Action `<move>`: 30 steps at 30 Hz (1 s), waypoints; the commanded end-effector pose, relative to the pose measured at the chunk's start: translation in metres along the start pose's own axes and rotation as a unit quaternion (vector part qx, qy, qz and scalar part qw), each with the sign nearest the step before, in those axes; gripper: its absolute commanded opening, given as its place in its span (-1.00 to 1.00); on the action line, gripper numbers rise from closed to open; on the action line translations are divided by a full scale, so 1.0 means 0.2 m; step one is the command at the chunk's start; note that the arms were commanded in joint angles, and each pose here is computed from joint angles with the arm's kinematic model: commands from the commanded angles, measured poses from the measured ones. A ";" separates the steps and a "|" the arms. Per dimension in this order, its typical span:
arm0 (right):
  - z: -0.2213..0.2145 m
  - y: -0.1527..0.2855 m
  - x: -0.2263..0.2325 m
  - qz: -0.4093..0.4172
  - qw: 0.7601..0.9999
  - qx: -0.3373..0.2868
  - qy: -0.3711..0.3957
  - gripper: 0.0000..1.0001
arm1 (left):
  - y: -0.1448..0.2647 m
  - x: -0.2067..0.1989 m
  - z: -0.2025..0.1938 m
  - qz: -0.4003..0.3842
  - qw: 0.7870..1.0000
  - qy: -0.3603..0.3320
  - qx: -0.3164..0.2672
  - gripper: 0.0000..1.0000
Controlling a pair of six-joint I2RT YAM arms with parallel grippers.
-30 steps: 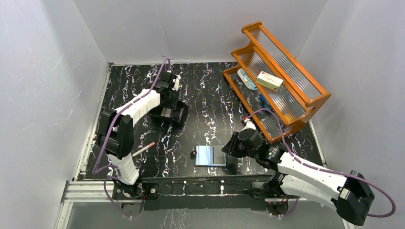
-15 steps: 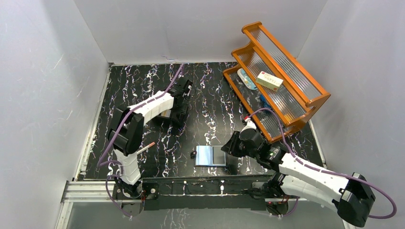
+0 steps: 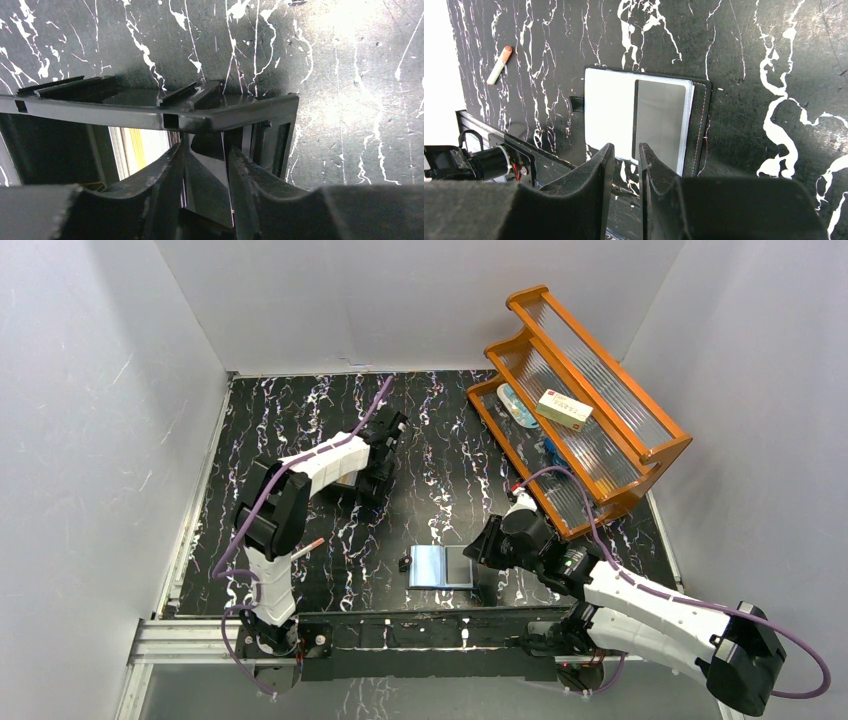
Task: Put the credit cards into the card holder
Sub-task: Pick up the credit card from the storage box.
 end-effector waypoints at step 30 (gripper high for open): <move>0.11 0.03 0.19 0.051 0.998 -0.024 -0.011 -0.35 | 0.60 0.14 0.24 0.003 0.990 0.074 -0.122 -1.00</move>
Point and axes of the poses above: each gripper's point midway between its finger pads, its own y axis back along the fingers, its own x axis along the line the jaws close on, z = x × y, the point moved 5 cm from there along y, back along the fingers, and after that the axes turned 2 degrees about -y, right-handed, at the moved point
